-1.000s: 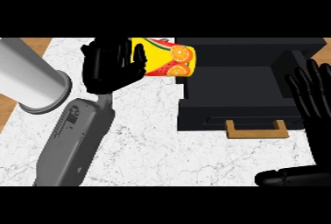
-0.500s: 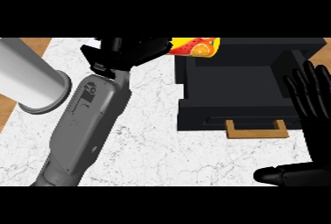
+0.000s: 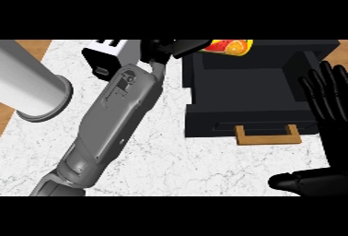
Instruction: Pick up the cup, place it into the drawer and close the drawer
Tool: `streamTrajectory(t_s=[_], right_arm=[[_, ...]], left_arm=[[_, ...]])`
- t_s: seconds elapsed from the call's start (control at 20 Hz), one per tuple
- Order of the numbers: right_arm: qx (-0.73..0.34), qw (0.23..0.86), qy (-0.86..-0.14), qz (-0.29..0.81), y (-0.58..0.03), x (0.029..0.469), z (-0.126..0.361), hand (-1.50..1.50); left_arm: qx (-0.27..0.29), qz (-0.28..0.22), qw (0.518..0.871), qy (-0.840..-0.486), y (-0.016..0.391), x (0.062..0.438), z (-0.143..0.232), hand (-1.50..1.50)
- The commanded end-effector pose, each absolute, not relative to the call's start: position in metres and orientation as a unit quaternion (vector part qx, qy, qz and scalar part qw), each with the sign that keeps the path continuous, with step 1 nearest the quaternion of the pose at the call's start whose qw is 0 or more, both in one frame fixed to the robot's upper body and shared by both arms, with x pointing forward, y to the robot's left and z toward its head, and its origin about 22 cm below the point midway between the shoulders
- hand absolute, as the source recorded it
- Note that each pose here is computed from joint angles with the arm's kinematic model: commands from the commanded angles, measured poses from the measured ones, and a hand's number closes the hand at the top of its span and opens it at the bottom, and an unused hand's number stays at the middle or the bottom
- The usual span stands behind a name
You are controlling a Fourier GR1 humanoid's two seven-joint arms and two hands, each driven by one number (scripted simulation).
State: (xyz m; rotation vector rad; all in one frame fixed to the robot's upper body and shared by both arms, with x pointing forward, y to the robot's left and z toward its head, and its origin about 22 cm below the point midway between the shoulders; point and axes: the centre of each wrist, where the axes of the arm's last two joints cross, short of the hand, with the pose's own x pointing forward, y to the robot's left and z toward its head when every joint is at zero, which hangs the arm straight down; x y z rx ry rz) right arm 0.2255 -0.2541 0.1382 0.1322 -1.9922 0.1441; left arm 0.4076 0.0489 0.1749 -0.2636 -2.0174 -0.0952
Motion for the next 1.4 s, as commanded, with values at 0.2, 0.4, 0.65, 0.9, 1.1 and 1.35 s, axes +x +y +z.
streamTrajectory(t_s=[0.2, 0.4, 0.65, 0.9, 1.1, 1.35], right_arm=[[0.061, 0.542, -0.836, 0.062, -0.245, 0.233, 0.145, -1.50], [0.064, 0.540, -0.836, 0.066, -0.261, 0.217, 0.132, -1.50], [0.075, 0.535, -0.838, 0.077, -0.242, 0.231, 0.148, -1.50], [0.077, 0.527, -0.844, 0.068, -0.242, 0.232, 0.149, -1.50], [0.087, 0.526, -0.842, 0.082, -0.234, 0.230, 0.148, -1.50], [0.090, 0.528, -0.841, 0.079, -0.246, 0.240, 0.136, -1.50]], left_arm=[[-0.081, -0.047, 0.545, -0.833, 0.028, 0.426, 0.166, 1.50], [-0.077, -0.057, 0.563, -0.821, 0.019, 0.423, 0.160, 1.50], [-0.049, -0.083, 0.580, -0.809, 0.021, 0.430, 0.141, 1.50], [-0.041, -0.112, 0.564, -0.817, 0.014, 0.430, 0.143, 1.50], [-0.013, -0.133, 0.581, -0.803, 0.015, 0.429, 0.131, 1.50], [0.034, -0.162, 0.573, -0.803, 0.007, 0.428, 0.137, -1.50]])
